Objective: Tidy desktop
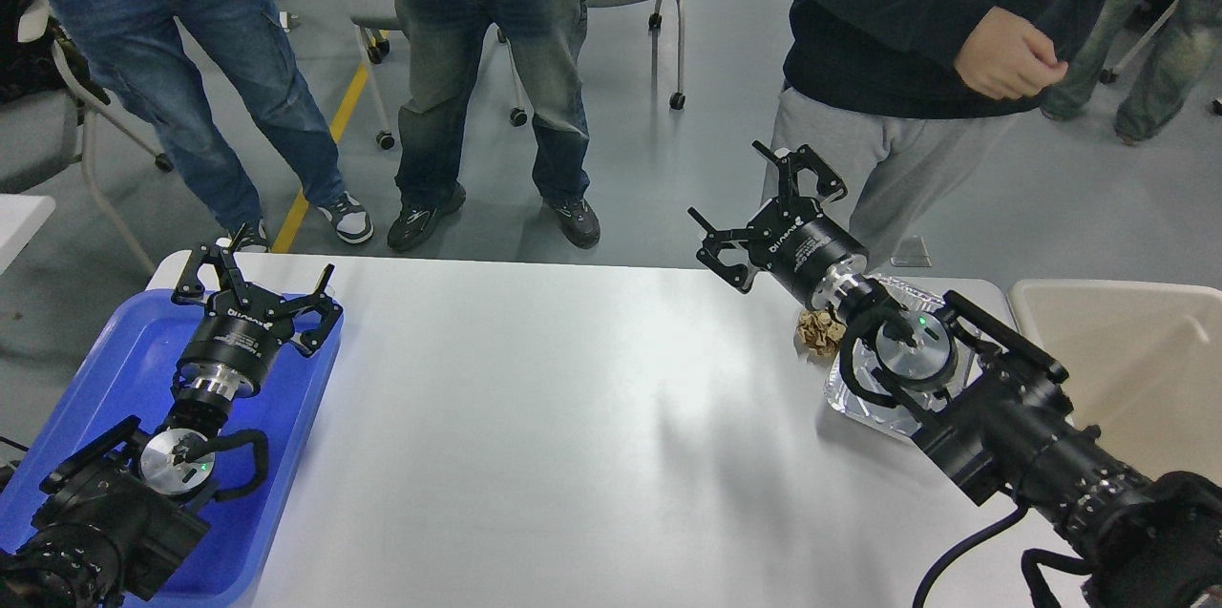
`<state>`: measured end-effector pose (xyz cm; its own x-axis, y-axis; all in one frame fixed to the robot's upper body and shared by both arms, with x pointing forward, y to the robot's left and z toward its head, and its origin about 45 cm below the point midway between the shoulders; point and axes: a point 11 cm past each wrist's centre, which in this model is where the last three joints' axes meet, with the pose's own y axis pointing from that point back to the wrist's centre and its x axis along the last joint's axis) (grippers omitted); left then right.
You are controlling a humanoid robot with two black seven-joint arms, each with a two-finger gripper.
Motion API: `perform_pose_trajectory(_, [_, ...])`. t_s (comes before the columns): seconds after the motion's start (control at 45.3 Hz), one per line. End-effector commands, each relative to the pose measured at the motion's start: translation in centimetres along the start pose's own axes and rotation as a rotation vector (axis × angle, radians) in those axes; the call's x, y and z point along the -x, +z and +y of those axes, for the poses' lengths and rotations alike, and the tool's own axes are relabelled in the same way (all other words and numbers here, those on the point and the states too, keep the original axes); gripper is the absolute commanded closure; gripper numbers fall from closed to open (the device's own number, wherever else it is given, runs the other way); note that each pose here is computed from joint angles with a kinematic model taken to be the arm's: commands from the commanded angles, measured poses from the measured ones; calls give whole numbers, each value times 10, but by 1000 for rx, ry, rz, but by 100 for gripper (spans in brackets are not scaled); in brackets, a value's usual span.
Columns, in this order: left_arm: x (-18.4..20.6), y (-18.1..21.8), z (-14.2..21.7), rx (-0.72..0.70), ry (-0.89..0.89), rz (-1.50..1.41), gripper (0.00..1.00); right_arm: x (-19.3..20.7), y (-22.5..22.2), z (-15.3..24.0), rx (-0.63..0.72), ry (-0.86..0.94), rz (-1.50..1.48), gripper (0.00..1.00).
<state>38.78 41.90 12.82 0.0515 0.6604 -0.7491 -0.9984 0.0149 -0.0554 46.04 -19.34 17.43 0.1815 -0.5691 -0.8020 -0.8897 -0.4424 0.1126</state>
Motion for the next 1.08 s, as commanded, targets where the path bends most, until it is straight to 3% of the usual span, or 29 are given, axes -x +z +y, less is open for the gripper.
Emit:
perform_pose_trajectory(0.0, [0,0,0,0,0,0,0,-38,-2,14,-32,96,0,0])
perform_pose_trajectory(0.199, [0,0,0,1,0,1,0,-58,-11,22,-82,158,10,0])
perform_pose_trajectory(1.059, [0,0,0,0,0,0,0,-83,13,42,-40,208,1,0])
